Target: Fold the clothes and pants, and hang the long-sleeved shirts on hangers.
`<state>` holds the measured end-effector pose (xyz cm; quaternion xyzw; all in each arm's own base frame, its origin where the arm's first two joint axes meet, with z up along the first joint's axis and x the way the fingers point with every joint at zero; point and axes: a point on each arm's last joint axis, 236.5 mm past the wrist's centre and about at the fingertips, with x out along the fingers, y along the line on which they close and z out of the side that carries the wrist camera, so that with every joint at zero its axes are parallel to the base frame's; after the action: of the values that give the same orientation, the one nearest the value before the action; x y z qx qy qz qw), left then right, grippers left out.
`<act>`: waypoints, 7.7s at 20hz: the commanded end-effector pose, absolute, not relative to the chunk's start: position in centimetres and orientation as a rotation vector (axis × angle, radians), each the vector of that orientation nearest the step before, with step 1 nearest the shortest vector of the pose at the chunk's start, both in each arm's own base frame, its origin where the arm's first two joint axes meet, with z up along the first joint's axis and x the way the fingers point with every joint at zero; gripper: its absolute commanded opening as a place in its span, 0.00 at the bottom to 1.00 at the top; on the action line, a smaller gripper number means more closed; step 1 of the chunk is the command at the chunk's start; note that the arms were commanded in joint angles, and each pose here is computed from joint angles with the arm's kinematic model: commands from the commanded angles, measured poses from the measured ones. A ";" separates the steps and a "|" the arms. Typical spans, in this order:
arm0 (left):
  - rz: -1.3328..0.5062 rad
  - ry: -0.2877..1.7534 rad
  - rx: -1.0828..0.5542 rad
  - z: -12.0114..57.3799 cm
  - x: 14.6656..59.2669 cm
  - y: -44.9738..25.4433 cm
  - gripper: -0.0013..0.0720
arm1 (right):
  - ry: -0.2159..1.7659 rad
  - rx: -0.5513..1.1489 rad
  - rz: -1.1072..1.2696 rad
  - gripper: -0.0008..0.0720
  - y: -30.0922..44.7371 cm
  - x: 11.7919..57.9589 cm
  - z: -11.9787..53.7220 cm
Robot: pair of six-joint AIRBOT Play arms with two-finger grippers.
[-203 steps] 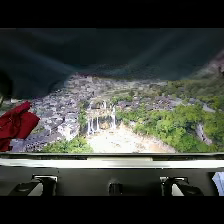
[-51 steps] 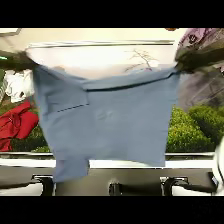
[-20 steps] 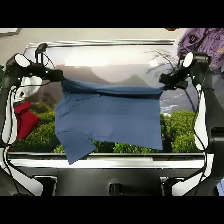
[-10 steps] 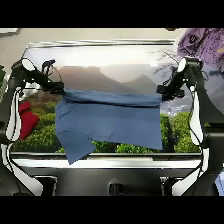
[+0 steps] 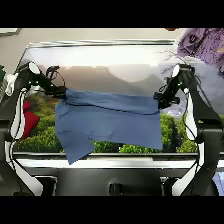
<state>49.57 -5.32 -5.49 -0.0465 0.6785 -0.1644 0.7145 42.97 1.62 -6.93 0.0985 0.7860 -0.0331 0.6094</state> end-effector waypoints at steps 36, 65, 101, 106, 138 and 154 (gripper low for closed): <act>-0.149 1.408 -0.921 -10.1 22.5 -9.9 0.99 | 1.431 0.748 0.089 0.76 -2.2 31.9 0.0; -0.258 1.375 -0.880 -6.8 24.9 -10.6 0.05 | 1.596 1.035 0.252 0.05 6.4 22.9 -8.6; -0.327 1.261 -0.584 1.9 39.5 -10.3 0.05 | 1.436 0.524 0.030 0.05 0.8 38.5 -3.9; -0.324 1.278 -0.590 0.2 43.3 -10.0 0.05 | 1.380 0.552 0.039 0.05 1.0 40.8 -4.5; -0.331 1.161 -0.562 4.2 48.3 -9.0 0.86 | 1.528 0.772 0.282 0.81 3.9 41.0 -10.2; -0.606 1.271 -0.645 -2.0 42.6 -38.1 0.05 | 1.357 0.608 -0.018 0.05 0.0 40.2 9.5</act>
<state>44.59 -30.44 -0.65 -0.2496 0.5768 -0.2526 0.7357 41.74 1.62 5.91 0.2867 0.6225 0.0420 0.7270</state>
